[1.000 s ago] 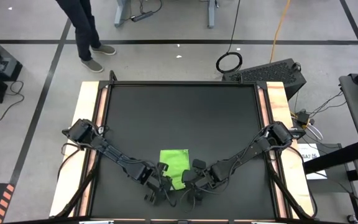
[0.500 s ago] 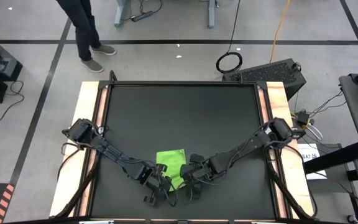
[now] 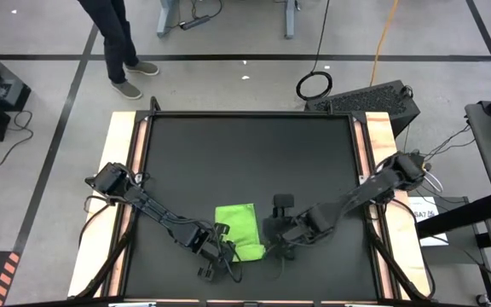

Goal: Roll towel
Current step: Roll the green towel on the table

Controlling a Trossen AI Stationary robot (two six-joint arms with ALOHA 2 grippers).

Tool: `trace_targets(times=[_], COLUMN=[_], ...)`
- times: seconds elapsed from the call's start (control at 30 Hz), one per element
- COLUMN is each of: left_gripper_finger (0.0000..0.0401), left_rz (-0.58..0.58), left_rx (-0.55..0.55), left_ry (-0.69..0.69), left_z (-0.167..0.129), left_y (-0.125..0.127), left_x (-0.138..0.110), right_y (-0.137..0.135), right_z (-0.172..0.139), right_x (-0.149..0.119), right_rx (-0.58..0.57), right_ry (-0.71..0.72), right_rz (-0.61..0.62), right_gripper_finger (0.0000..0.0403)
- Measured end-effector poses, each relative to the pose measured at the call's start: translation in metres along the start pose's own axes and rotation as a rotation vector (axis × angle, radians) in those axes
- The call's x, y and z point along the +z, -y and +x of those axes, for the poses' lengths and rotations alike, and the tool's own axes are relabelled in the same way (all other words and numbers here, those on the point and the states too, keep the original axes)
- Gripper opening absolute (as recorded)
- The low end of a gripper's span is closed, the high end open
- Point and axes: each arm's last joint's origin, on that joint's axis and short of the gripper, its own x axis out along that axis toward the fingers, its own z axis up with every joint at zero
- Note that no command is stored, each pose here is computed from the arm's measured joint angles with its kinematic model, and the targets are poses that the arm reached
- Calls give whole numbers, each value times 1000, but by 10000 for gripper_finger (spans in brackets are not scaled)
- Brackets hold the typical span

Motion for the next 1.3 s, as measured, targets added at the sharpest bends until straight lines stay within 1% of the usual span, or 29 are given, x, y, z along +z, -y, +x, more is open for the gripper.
trace_targets(times=[0.1,0.17,0.27,0.43,0.5,0.57,0.63,0.7,0.83,0.93,1.0,1.07,1.13,1.2,1.3], left_gripper_finger=[31,51,96,187,216,235,243,245,246,246,246,246,246,246,246], left_rz=[0,0,4,67,98,119,138,150,134,89,53,13,-21,-56,-96], left_rx=[0,0,-14,-71,-79,-88,-92,-55,101,251,323,352,355,352,348], left_ry=[5,5,9,43,67,115,164,191,190,188,199,219,230,234,244], left_z=[0,0,0,-8,-17,-31,-48,-65,-101,-125,-138,-146,-146,-142,-133], left_y=[0,0,0,2,2,2,2,0,-7,-7,-4,2,9,18,31], left_x=[0,0,1,5,6,10,14,14,5,-7,-15,-23,-33,-44,-59], right_y=[4,5,6,0,-2,-3,-4,-3,-4,-6,-5,-3,-1,1,-2], right_z=[-24,-37,-55,-73,-77,-81,-83,-83,-85,-88,-90,-90,-87,-83,-75], right_x=[-1,-4,-11,-21,-26,-30,-34,-36,-40,-44,-47,-53,-61,-69,-81], right_rx=[-44,-58,-85,-138,-159,-184,-207,-218,-222,-228,-263,-299,-313,-306,-254], right_ry=[55,70,82,101,96,92,72,57,36,26,49,69,69,79,160], right_rz=[-16,-29,-57,-108,-133,-147,-162,-170,-194,-215,-206,-199,-181,-147,-82], right_gripper_finger=[187,187,187,187,187,187,187,187,187,187,187,187,187,187,187])
